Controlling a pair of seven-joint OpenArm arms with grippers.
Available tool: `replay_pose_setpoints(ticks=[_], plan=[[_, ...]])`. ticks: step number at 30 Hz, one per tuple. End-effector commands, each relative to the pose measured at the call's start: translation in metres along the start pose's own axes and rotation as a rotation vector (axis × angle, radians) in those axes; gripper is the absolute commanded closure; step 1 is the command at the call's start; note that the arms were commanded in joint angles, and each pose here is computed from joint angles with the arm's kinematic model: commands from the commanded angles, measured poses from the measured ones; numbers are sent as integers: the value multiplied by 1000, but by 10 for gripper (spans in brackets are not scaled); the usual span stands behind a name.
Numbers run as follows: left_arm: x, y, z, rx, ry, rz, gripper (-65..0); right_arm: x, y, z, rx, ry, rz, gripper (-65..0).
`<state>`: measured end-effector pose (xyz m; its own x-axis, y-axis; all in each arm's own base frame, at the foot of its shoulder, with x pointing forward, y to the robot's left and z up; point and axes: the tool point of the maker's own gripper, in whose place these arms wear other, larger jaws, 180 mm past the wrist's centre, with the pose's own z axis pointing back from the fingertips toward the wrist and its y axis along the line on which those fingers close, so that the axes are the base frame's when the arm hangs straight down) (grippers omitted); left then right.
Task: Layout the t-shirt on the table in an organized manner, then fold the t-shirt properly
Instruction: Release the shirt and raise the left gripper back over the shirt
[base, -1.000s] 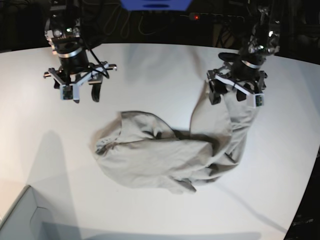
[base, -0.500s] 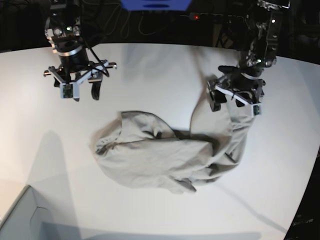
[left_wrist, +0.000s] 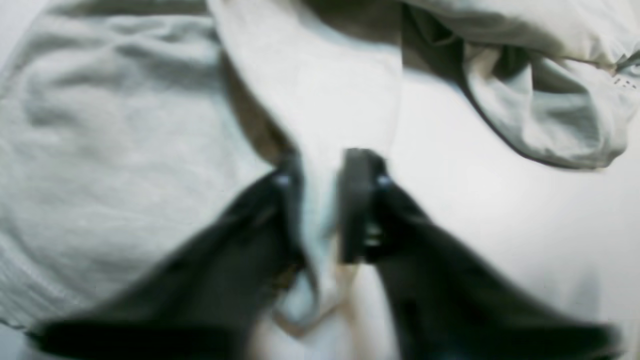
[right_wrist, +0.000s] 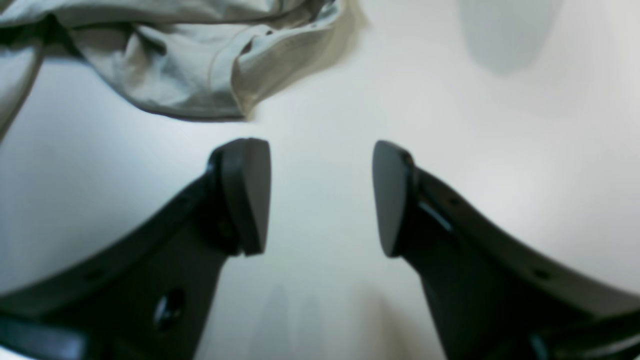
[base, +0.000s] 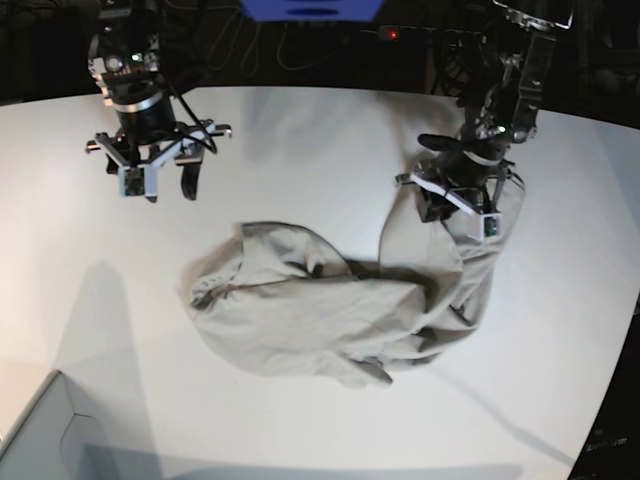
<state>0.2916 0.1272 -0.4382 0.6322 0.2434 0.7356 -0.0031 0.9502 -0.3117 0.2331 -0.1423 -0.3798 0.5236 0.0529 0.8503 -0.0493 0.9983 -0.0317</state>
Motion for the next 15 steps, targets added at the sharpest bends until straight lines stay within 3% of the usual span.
replay_pose_setpoints(ticks=[1,6,11,15], plan=[[18,-1,1,-7,-54,-5,-17,11,1,2,7,-45,7,-330],[48,16,13,24,-128,-12,0,17,0,0,7,-58,8,-330],[114,36,40,75,-310,3,-1,19,-4,0,6,-64,30,-330],[188,18,48,38,-480,-30,-1,19,-5,0,6,-64,31,-330]])
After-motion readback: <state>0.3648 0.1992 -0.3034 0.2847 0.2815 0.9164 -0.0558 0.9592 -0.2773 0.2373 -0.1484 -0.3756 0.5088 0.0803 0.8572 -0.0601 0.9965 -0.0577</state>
